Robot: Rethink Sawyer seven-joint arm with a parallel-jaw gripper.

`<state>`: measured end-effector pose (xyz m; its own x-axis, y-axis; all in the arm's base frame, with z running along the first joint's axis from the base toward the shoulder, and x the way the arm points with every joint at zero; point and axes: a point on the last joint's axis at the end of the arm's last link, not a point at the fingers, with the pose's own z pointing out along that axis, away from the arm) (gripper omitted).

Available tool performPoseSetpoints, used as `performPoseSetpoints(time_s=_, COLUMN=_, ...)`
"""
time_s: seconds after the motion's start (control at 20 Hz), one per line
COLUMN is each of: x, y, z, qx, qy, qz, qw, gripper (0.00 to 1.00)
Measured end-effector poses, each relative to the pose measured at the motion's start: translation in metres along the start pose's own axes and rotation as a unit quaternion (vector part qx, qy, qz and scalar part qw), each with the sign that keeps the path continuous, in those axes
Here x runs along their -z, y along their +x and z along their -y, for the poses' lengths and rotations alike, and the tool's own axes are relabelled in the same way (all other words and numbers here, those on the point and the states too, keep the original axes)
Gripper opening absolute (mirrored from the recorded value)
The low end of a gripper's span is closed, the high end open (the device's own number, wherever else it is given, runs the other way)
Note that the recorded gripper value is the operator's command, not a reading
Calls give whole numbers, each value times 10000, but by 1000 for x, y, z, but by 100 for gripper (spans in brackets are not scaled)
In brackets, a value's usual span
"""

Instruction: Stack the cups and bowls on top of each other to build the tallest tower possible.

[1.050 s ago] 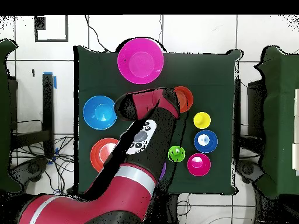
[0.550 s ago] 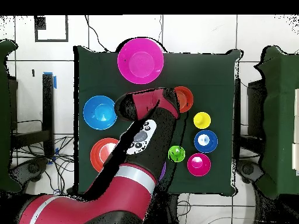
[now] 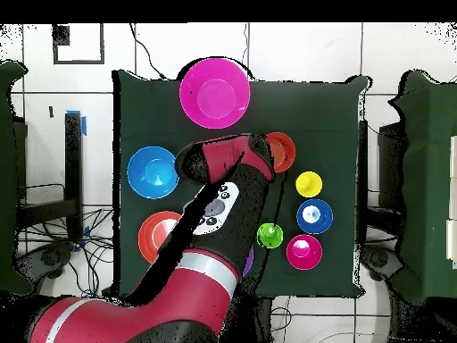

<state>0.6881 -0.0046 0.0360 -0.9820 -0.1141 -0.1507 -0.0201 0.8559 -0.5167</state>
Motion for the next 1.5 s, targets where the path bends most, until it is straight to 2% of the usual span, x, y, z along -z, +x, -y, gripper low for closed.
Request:
performPoseSetpoints(time_s=0.35, x=-10, y=0, z=-7, qx=64, qy=5, qz=-16, qw=10000, gripper=100)
performPoseSetpoints(time_s=0.85, x=-31, y=16, z=-20, qx=178, qy=3, qz=-190, qw=9997, gripper=100)
performPoseSetpoints(time_s=1.05, x=-34, y=17, z=-17, qx=160, qy=6, qz=-210, qw=9997, gripper=100)
performPoseSetpoints(time_s=1.5, x=-34, y=12, z=5, qx=-11, qy=19, qz=-154, qw=9999, gripper=100)
